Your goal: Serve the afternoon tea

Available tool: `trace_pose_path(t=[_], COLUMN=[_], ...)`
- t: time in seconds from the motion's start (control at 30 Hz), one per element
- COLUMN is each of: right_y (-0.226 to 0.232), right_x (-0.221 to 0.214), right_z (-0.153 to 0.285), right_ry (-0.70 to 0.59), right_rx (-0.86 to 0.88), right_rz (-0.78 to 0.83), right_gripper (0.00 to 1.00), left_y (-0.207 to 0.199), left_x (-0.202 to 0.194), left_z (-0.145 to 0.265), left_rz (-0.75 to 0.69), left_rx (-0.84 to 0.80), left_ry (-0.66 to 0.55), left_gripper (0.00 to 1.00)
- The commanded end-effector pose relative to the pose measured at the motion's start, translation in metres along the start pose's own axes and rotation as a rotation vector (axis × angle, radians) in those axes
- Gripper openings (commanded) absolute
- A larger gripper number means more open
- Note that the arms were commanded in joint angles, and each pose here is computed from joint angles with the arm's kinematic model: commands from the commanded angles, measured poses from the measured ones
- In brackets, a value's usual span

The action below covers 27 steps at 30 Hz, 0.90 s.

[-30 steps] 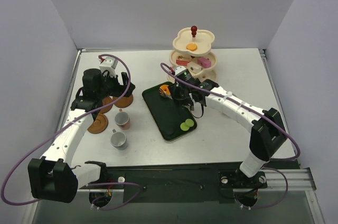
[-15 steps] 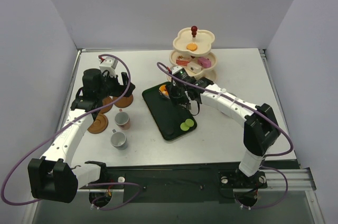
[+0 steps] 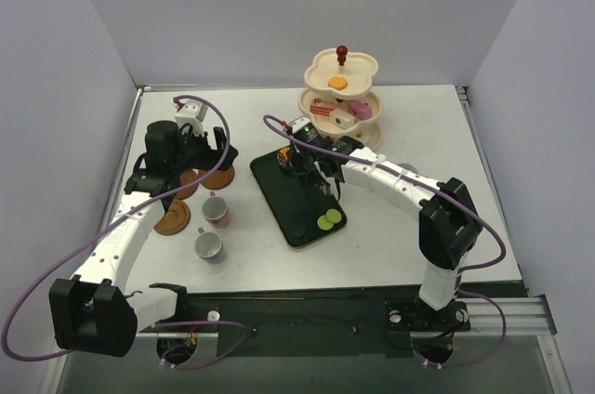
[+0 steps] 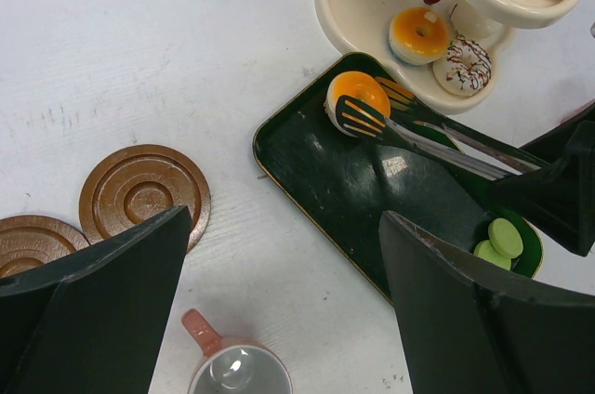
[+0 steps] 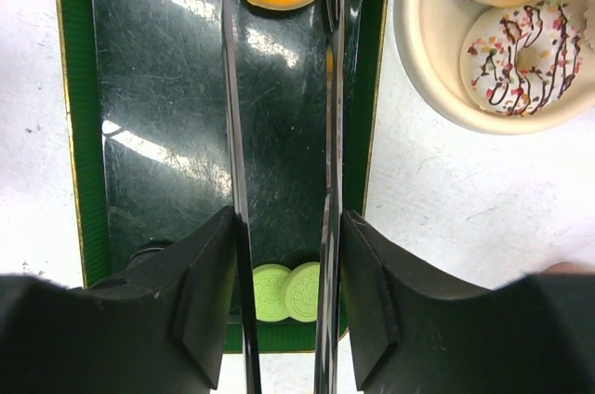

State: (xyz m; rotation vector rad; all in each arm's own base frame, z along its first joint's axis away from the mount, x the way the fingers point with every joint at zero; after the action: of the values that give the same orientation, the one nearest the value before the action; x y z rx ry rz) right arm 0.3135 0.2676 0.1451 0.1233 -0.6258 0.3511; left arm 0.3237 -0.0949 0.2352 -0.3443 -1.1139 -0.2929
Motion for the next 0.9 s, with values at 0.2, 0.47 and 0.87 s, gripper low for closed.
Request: trace_pose_path(t=[0.2,0.47,0.87], right_y=[0.002,-0.016,-0.028], right_x=[0.039,0.065,0.093], right_z=[0.036,0.031,-0.006], right_ry=[-0.130,-0.168,-0.174], right_rx=[-0.057,-0.117,-0.227], right_rz=[0.065,0.038,0.070], right_gripper=[0.30,0.27,0.27], left_y=[-0.001,0.000,0.001], left_x=[0.024,0.024,0.024], left_z=[0.003,0.004,0.003], left_rz=[-0.017,-0.014,-0.013], left_rx=[-0.009,-0.006,-0.008], left_ry=[-0.074,-0.075,-0.075], left_gripper=[0.94,0.94,0.94])
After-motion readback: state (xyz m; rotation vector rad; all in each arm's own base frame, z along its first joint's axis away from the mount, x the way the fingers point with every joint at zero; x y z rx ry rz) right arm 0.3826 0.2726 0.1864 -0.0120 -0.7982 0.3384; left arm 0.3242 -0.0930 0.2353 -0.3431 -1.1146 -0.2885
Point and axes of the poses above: each gripper's point midway between its finger pads, its own z axis back along the fingers, its own y axis along the line the jaws close on, x = y × z, the point moved 4 cm from there along z, back along the fingers, and after that the axes turned 10 degrees about -z, right-handed, at the moved point
